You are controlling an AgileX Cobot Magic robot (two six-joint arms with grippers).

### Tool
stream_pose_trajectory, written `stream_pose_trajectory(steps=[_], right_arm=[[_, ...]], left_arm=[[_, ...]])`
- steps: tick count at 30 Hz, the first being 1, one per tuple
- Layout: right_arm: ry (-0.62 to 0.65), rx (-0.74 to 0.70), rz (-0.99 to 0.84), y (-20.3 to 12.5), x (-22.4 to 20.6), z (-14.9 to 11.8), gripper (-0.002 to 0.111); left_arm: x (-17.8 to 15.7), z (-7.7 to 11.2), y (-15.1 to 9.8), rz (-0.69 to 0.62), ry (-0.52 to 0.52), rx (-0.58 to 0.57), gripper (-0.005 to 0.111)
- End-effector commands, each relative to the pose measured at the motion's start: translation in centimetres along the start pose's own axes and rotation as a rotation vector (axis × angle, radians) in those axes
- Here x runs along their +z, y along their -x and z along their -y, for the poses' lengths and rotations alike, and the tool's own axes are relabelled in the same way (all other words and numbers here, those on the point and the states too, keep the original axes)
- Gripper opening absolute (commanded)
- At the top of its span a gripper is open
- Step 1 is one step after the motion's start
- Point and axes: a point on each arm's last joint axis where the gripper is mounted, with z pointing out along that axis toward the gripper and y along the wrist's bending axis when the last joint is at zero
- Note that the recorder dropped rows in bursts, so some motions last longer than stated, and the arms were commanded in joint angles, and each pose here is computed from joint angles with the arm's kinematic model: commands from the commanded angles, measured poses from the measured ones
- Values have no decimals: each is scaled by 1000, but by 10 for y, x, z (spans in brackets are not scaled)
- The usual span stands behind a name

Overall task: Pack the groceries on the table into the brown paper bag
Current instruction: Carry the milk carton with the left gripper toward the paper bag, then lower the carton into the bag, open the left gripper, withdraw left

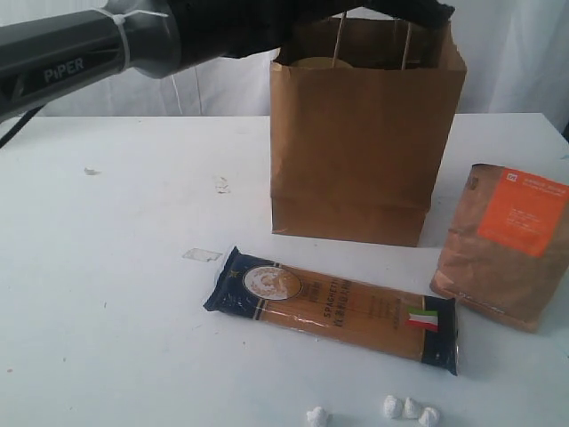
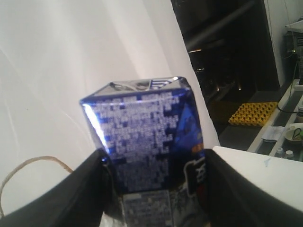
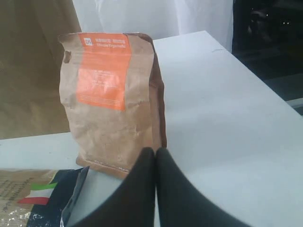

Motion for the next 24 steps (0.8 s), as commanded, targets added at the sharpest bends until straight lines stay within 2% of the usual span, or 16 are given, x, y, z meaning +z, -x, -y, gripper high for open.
stream_pose_trajectory(steps=[1,7,10,13,19,24], right_arm=[[-2,-12,11,0,0,0,0],[-2,-12,11,0,0,0,0],[-2,-12,11,0,0,0,0],[-2,-12,11,0,0,0,0],[-2,-12,11,0,0,0,0],[-2,-12,11,0,0,0,0]], left_arm=[[-3,-2,9,24,3,128,8],[-3,-2,10,25,3,103,48],[-3,-2,7,10,15,71,60],[-2,0,-2,-22,15,47,65],[-2,7,-28,-106,5,41,66],[-2,9,-31,-110,-3,41,66]])
